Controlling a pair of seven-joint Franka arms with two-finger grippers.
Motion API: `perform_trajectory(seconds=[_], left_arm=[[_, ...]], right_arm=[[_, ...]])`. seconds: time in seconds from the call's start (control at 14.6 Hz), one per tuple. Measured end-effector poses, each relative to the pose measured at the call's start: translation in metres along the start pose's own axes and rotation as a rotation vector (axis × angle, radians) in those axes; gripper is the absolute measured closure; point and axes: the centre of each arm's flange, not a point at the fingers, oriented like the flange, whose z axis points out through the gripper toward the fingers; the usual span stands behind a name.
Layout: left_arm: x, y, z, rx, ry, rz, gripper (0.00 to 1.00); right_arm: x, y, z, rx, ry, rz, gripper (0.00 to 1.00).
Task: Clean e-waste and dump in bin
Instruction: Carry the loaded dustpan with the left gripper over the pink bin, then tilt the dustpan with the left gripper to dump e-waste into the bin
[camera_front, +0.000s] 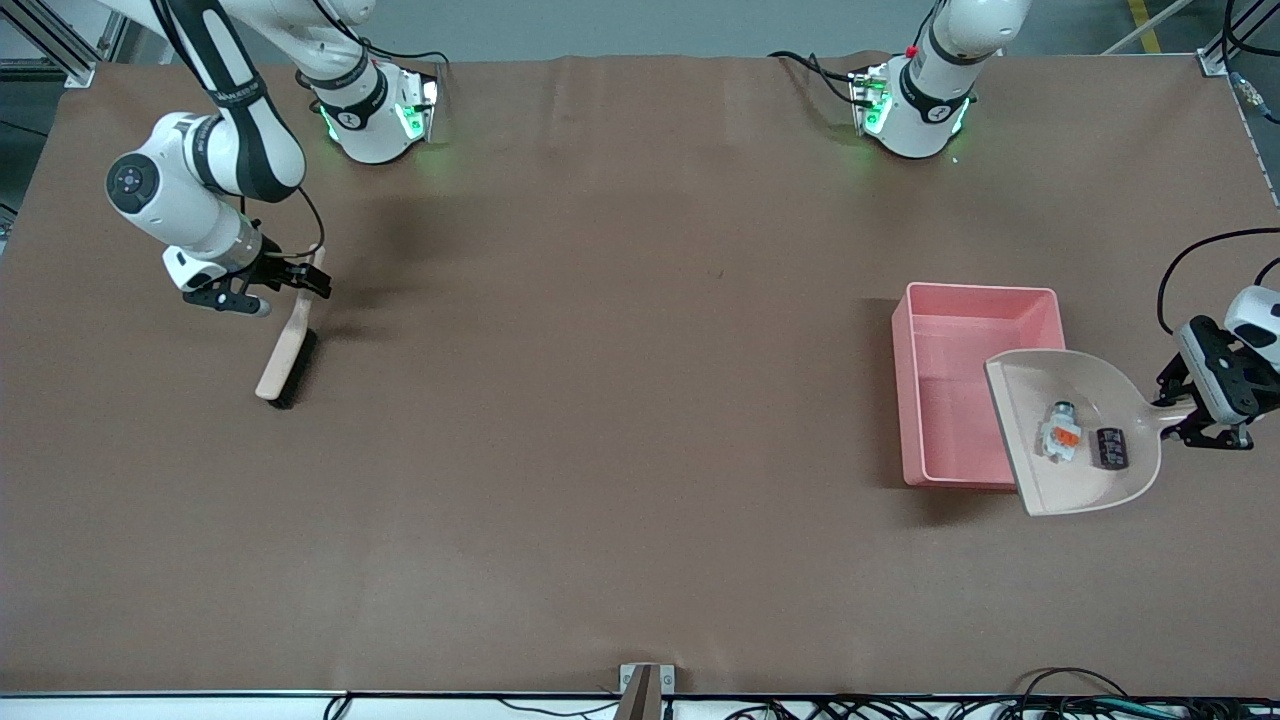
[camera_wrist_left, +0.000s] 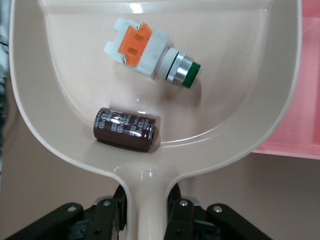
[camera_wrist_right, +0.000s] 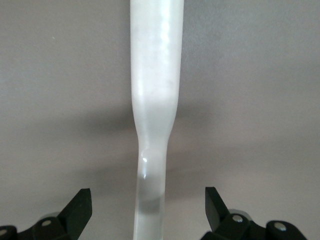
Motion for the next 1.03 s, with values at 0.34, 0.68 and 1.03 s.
perform_trajectory(seconds=[0.34,0.68,1.03], left_arm=[[-0.003,0.009,0.000,-0.077,-0.127,0.016,0.67],[0.006,0.012,-0.007,-0.115,-0.319,-0.020,0.67],[0.042,0.006,-0.006,-0.125,-0.448,0.024,0.67]], right_arm=[[0.046,0.001,-0.066,0.011,-0.008,0.005,0.00],[0.078,-0.015,-0.196,0.020,-0.059,-0.037,0.00],[0.084,-0.050,-0.351,0.019,0.078,-0.107,0.00]])
